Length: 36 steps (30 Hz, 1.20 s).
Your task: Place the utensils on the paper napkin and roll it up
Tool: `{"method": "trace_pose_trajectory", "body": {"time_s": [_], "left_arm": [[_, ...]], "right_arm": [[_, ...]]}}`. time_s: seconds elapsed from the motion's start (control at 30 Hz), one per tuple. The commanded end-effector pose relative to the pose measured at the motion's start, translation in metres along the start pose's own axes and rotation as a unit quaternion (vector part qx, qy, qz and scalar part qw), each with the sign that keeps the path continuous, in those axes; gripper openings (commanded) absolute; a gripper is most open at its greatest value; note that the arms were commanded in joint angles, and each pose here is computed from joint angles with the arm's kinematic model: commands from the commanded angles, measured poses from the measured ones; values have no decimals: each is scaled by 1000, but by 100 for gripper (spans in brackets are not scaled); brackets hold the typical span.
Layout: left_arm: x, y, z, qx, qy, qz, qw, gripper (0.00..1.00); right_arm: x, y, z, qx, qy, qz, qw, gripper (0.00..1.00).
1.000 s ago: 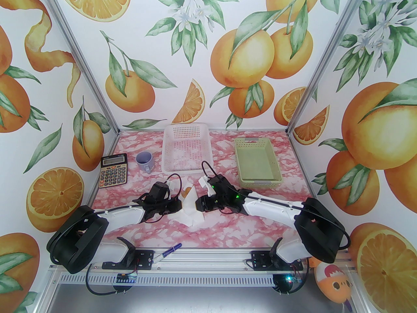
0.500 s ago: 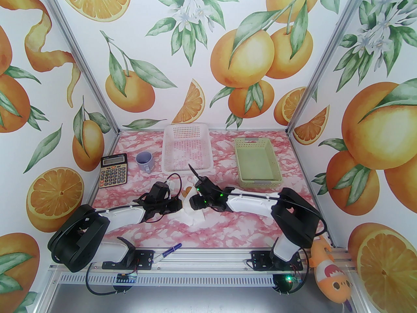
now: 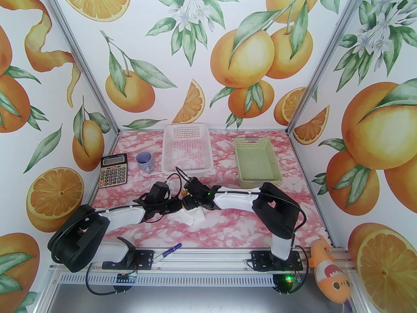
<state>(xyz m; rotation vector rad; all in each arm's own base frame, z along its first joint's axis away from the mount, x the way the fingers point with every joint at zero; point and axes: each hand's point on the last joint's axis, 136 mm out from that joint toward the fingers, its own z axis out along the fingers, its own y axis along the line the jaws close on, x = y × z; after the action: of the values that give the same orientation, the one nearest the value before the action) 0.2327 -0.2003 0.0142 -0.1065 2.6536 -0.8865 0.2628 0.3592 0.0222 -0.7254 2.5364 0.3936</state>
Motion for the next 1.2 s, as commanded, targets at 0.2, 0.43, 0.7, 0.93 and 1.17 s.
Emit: {"method": "trace_pose_trajectory", "body": {"time_s": [0.2,0.43,0.7,0.93,1.17], "left_arm": [[21,22,1,-36,26,-9,999,0],[21,23,0,-38,26,-11,999,0],[21,24,0,-39,27,-11,999,0],[22,26,0,-44,29,-10,999,0],[24,29,-2,-54,30,-5,998,0]], "right_arm": [[32,-25,5,56,38,-23,997,67],[31,-36,-1,88,34,-41,995,70],[23,-40,-7,114,19,-59,992,74],[25,-40,-6,110,24,-53,992,74],[34,-47,-11,106,36,-41,993,71]]}}
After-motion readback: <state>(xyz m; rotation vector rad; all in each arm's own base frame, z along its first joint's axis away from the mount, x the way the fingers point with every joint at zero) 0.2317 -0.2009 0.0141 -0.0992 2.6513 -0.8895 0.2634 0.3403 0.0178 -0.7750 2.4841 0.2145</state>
